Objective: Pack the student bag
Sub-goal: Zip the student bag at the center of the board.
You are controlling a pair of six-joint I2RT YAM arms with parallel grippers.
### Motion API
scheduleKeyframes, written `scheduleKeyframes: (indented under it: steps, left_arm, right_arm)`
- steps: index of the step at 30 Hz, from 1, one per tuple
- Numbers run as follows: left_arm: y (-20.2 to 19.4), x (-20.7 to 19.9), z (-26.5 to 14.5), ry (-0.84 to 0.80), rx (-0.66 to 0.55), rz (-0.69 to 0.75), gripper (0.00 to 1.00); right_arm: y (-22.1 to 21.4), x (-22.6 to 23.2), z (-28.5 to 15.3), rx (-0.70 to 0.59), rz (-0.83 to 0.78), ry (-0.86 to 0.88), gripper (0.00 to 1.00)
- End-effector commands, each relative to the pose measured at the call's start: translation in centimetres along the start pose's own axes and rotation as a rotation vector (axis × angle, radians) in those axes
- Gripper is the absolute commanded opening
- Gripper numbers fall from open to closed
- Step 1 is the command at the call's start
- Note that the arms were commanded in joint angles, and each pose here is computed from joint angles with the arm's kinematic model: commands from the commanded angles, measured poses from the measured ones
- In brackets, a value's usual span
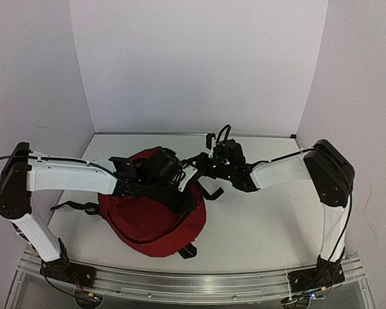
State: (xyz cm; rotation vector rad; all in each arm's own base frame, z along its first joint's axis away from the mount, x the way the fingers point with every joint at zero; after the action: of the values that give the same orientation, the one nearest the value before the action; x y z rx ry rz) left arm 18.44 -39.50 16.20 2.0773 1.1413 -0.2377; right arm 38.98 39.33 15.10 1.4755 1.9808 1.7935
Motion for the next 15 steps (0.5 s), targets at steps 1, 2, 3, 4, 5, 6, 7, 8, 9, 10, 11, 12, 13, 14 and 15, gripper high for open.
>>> scheduleKeyframes:
  steps: [1, 2, 3, 4, 5, 6, 7, 8, 9, 10, 11, 12, 13, 14, 15]
  left_arm:
    - [-1.4, -5.0, -1.8, -0.242, 0.107, 0.078, 0.0]
    - [-1.5, -5.1, -1.9, -0.243, 0.112, 0.078, 0.0]
    - [-1.5, -5.1, -1.9, -0.244, 0.113, 0.079, 0.0]
    - [-1.5, -5.1, -2.0, -0.245, 0.115, 0.081, 0.0]
    - [-1.5, -5.2, -2.0, -0.247, 0.114, 0.082, 0.0]
    - [-1.5, -5.2, -2.1, -0.249, 0.114, 0.083, 0.0]
    - [-1.4, -5.3, -2.1, -0.252, 0.112, 0.084, 0.0]
    - [-1.4, -5.3, -2.1, -0.253, 0.111, 0.084, 0.0]
    - [-1.3, -5.3, -2.1, -0.249, 0.107, 0.082, 0.0]
    - [-1.2, -5.1, -2.0, -0.236, 0.101, 0.076, 0.0]
    - [-0.9, -4.7, -1.9, -0.206, 0.083, 0.062, 0.0]
    - [-0.5, -4.1, -1.6, -0.174, 0.066, 0.049, 0.0]
    - [0.1, -3.6, -1.3, -0.145, 0.05, 0.031, 0.0]
    - [0.7, -3.0, -0.9, -0.121, 0.039, 0.007, 0.0]
    - [1.5, -2.3, -0.5, -0.105, 0.029, -0.018, 0.0]
  right_arm:
    - [3.6, 0.3, 1.1, -0.115, 0.004, 0.015, 0.0]
    - [3.6, 0.2, 1.3, -0.115, 0.007, 0.014, 0.0]
    - [3.7, 0.1, 1.5, -0.117, 0.009, 0.012, 0.0]
    - [3.8, -0.1, 1.6, -0.118, 0.01, 0.009, 0.0]
    - [3.8, -0.3, 1.8, -0.121, 0.01, 0.007, 0.0]
    - [4.0, -0.5, 1.9, -0.123, 0.011, 0.005, 0.0]
    - [4.1, -0.6, 2.0, -0.126, 0.012, 0.003, 0.0]
    - [4.3, -0.8, 2.1, -0.13, 0.013, 0.001, 0.0]
    - [4.5, -1.0, 2.1, -0.134, 0.014, -0.002, 0.0]
    - [4.7, -1.1, 2.1, -0.137, 0.015, -0.005, 0.0]
    - [5.0, -1.4, 2.1, -0.144, 0.016, -0.009, 0.0]
    - [5.3, -1.6, 2.0, -0.15, 0.015, -0.013, 0.0]
    - [5.7, -1.8, 1.9, -0.156, 0.011, -0.02, 0.0]
    - [6.0, -2.0, 1.7, -0.163, 0.007, -0.028, 0.0]
    - [6.4, -2.5, 1.5, -0.171, 0.003, -0.041, 0.0]
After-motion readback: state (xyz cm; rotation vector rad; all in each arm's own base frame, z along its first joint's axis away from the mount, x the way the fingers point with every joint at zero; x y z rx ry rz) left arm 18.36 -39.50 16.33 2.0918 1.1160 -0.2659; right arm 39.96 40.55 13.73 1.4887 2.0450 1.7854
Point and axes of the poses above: each gripper's point midway between its finger pads, its own z axis out along the fingers, its own x axis along the line the jaws close on, y = z × x, the point moved 3 cm from there along -z, back along the fingers, and after that the axes turned 14 degrees about -z, right-handed, at the moved point
